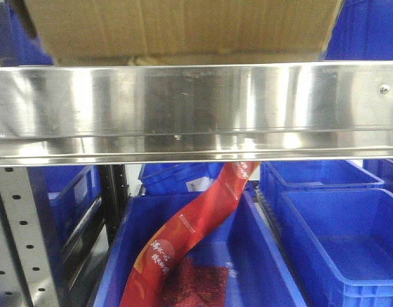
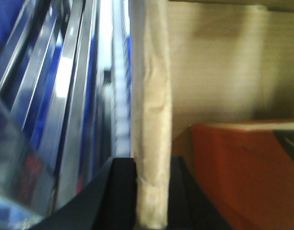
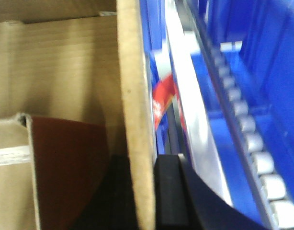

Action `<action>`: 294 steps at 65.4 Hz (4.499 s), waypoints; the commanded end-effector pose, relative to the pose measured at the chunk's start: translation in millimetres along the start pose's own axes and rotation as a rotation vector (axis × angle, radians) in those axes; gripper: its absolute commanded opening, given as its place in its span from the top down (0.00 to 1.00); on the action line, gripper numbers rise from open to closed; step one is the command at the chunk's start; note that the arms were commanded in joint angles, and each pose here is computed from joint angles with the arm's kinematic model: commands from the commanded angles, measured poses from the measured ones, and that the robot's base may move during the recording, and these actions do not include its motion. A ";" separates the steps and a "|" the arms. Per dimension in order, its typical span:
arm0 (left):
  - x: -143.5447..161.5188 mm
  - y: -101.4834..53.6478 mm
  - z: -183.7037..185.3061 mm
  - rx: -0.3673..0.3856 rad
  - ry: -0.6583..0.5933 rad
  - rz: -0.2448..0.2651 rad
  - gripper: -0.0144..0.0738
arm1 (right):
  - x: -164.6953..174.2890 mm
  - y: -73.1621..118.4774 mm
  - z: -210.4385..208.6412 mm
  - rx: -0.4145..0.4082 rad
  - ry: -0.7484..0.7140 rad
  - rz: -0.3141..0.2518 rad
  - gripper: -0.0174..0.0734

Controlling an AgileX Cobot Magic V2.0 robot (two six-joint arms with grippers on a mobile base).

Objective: Stack two boxes on right shelf middle
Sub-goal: 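Lower the held box stack onto the middle shelf with both grippers, then open both grippers and withdraw them from the boxes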

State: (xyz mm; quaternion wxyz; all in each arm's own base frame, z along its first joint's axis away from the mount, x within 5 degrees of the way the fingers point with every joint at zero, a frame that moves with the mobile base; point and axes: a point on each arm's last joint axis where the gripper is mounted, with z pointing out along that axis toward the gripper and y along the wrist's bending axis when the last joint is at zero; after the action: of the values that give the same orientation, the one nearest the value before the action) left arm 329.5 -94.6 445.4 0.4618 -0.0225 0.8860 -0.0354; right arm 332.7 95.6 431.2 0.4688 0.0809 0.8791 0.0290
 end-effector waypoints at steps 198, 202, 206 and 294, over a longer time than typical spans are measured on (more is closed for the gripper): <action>193.3 76.7 -155.3 0.313 -0.616 -0.027 0.96 | 193.7 -128.4 -142.6 -0.116 -0.786 -0.245 0.99; 193.3 76.7 -155.3 0.313 -0.616 -0.027 0.96 | 211.1 -136.5 -136.8 -0.059 -0.753 -0.236 0.99; 193.3 76.7 -155.3 0.313 -0.616 -0.027 0.96 | 231.9 -143.5 -127.3 -0.015 -0.699 -0.227 0.99; 193.0 76.7 -156.0 0.315 -0.623 -0.027 0.96 | 316.8 -154.6 -102.6 -0.056 -0.636 -0.185 0.99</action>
State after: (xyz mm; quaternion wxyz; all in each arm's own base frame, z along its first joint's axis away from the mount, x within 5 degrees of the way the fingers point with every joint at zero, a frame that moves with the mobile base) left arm 92.2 -25.9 368.6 0.7003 0.0304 0.6945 -0.1624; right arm 56.7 0.2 208.5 0.7171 -0.0077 0.6969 -0.0086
